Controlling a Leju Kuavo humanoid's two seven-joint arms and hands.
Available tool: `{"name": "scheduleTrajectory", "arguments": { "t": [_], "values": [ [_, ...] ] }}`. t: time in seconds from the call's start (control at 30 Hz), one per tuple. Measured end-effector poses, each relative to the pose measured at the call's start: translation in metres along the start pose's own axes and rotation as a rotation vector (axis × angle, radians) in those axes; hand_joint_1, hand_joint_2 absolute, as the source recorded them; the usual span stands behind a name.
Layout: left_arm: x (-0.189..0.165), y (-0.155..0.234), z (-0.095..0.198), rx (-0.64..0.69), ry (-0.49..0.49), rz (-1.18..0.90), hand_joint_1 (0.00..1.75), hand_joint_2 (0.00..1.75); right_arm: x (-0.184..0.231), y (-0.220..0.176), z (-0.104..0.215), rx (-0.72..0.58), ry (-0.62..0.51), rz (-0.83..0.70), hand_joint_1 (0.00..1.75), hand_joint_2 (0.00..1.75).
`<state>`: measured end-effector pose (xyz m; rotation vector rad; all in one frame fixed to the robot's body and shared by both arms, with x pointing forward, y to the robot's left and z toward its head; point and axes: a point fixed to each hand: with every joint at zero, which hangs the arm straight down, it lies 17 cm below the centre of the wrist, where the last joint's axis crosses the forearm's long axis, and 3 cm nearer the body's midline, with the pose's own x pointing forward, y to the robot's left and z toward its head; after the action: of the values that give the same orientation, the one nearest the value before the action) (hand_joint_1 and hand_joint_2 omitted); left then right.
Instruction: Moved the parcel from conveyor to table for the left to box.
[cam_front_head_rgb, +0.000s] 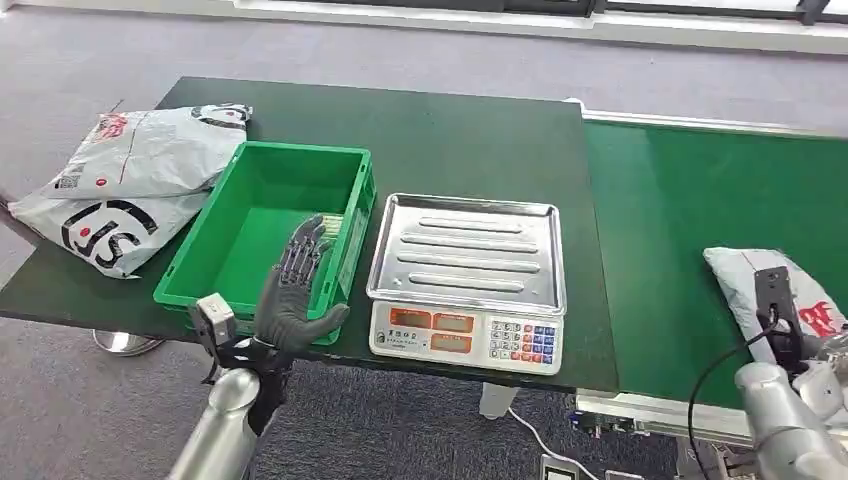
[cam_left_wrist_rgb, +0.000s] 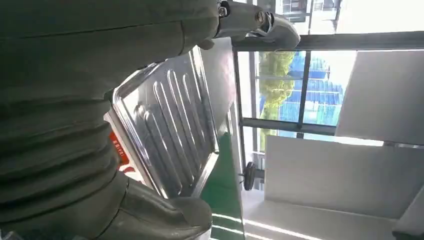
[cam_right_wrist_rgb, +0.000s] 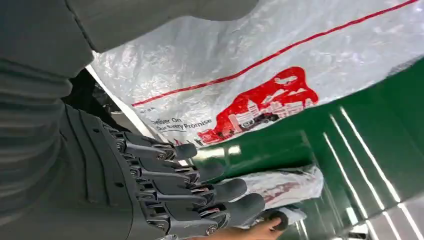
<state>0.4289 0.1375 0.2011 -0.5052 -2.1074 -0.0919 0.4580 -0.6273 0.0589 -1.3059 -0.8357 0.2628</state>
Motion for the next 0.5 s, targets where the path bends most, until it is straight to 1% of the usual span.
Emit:
{"name": "scheduleTrajectory", "arguments": {
  "t": [0.37, 0.5],
  "values": [
    [0.000, -0.001, -0.001, 0.001, -0.001, 0.003, 0.00, 1.75, -0.012, 0.003, 0.000, 0.017, 0.031, 0.009, 0.00, 1.75],
    [0.000, -0.001, -0.001, 0.000, 0.000, 0.003, 0.00, 1.75, -0.013, 0.008, 0.000, 0.049, 0.041, 0.043, 0.00, 1.75]
  ]
}}
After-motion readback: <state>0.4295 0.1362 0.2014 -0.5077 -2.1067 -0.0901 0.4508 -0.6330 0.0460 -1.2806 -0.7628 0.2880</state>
